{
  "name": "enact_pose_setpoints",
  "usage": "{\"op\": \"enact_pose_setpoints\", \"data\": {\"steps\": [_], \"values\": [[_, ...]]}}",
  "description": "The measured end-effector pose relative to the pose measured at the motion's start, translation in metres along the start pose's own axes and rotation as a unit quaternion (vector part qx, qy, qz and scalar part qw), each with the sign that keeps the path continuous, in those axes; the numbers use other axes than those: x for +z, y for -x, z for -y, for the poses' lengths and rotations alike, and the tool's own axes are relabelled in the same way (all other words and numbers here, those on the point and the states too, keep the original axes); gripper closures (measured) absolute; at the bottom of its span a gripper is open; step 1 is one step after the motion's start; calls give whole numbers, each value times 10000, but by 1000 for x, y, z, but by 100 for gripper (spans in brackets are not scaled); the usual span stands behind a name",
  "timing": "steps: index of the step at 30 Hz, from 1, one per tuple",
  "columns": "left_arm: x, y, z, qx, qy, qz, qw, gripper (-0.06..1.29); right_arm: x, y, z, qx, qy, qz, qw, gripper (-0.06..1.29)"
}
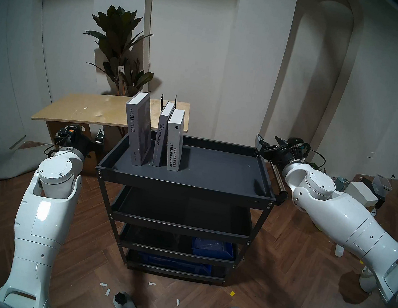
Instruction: Sort the books onto the shelf by size, largest to the left
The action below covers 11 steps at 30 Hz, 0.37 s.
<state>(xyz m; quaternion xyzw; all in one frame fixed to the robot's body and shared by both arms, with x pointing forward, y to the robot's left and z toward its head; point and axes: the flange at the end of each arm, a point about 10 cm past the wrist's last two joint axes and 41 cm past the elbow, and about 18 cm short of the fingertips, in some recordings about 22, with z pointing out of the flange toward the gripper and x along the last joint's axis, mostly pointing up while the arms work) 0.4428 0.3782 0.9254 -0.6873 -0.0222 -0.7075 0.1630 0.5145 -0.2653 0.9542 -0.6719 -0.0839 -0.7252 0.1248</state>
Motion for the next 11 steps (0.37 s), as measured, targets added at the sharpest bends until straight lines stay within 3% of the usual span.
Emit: {"op": "enact_pose_setpoints", "data": {"steps": [11], "values": [[0,0,0,2,3,0,10000,1,0,0,0,7,-6,2,10000,1]]}}
